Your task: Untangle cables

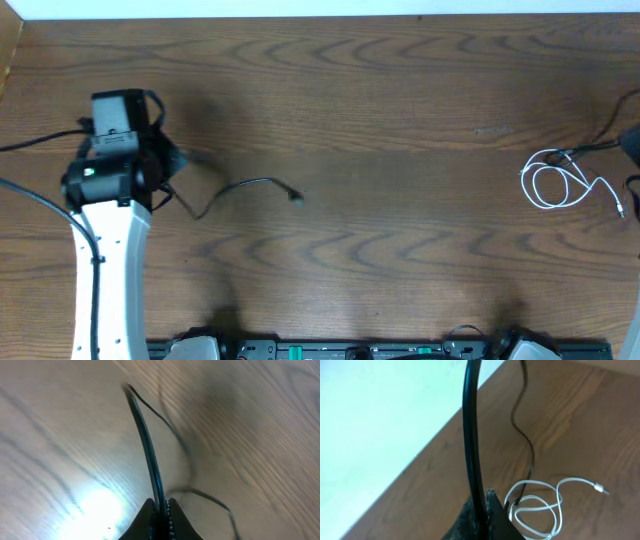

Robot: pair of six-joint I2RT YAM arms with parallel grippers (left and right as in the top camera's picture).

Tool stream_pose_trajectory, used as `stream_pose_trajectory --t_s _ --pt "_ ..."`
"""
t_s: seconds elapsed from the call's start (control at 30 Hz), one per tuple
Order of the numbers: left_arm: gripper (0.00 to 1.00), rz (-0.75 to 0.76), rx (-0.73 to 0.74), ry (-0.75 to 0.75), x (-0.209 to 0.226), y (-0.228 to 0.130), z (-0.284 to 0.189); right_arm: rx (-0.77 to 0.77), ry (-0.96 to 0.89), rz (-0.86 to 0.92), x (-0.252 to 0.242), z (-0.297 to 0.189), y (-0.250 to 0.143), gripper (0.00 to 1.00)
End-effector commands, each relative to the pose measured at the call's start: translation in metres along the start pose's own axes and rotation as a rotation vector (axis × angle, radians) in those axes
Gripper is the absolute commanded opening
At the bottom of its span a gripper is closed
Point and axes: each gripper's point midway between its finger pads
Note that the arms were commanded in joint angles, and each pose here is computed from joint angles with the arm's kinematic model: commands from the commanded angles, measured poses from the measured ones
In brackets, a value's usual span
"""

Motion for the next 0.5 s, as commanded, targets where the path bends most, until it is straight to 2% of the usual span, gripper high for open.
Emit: stream_pose_trajectory --t_s 0.0,0.23,0.33,0.37,0.4,0.43,0.47 --pt "0.07 -0.055 -0.030 0.034 0.016 0.010 -0.003 -0.024 0.031 0.058 -0.001 0.014 0.015 0.01" --pt "0.08 0.103 0.005 -0.161 -0.028 0.001 -0.007 -0.064 0.073 0.055 0.004 0.057 0.034 0.02" --pt "0.08 0.229 0.044 -0.358 -0.068 -0.014 -0.018 -0.027 0.049 0.057 -0.004 0.080 0.026 0.03" --pt "0.07 0.268 0.054 -0.422 -0.081 -0.019 -0.023 -0.009 0.038 0.060 -0.007 0.087 0.022 0.22" --pt "0.08 0.318 0.064 -0.503 -0.097 -0.026 -0.030 0.015 0.032 0.063 -0.009 0.092 0.016 0.61" --pt "0.07 0.361 0.070 -0.565 -0.109 -0.032 -0.037 0.050 0.037 0.066 -0.010 0.096 0.009 0.85" --pt "0.07 0.404 0.077 -0.634 -0.123 -0.039 -0.045 0.090 0.055 0.071 -0.008 0.098 0.000 0.97"
Point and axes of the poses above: each gripper's point midway between its finger pads, its own z axis out along the fingers, its own x axis along the line the jaws close on, y = z × x, and after that the axes turned 4 degrees about z, right-handed
